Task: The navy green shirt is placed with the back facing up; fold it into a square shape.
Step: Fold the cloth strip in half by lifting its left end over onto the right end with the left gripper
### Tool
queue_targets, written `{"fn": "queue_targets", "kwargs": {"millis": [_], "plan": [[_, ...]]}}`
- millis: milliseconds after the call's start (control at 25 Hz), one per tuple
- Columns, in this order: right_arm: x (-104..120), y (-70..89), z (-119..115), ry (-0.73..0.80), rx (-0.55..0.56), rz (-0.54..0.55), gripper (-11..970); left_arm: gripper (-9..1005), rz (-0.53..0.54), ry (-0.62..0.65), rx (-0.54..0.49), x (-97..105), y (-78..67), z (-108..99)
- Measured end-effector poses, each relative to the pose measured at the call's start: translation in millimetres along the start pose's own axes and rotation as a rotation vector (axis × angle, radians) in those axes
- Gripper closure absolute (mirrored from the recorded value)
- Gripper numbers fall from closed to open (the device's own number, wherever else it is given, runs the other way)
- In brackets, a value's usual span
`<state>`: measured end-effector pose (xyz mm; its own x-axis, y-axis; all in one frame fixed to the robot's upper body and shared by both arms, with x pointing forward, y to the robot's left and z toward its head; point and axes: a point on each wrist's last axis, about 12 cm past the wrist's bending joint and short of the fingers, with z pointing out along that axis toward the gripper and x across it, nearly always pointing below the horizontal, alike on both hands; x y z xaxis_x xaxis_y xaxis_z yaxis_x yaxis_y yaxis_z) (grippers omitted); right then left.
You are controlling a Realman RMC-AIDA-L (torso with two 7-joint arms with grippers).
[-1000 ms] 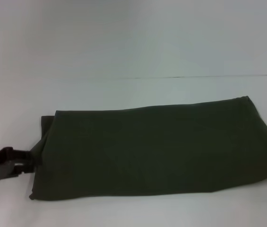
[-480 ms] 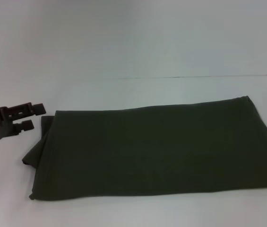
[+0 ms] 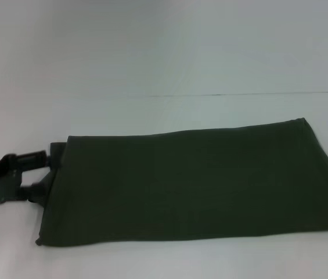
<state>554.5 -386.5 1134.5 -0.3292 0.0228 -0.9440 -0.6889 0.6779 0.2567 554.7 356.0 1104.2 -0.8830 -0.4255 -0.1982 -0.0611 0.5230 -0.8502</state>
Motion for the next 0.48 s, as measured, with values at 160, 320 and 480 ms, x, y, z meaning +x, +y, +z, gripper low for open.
{"fn": "queue_targets", "kwargs": {"millis": [160, 320, 480], "plan": [[9.2, 10.0, -0.1, 0.02, -0.077, -0.1, 31, 95, -0.097, -0.002, 0.001, 10.1, 9.8, -8.6], [16.9, 20.1, -2.3, 0.041, -0.16, -0.218, 32, 96, -0.164, -0.021, 0.011, 20.8, 20.5, -15.9], [23.0, 30.7, -6.8, 0.082, -0.269, -0.318, 33, 96, -0.194, 0.005, -0.025, 27.7, 27.3, -17.7]]}}
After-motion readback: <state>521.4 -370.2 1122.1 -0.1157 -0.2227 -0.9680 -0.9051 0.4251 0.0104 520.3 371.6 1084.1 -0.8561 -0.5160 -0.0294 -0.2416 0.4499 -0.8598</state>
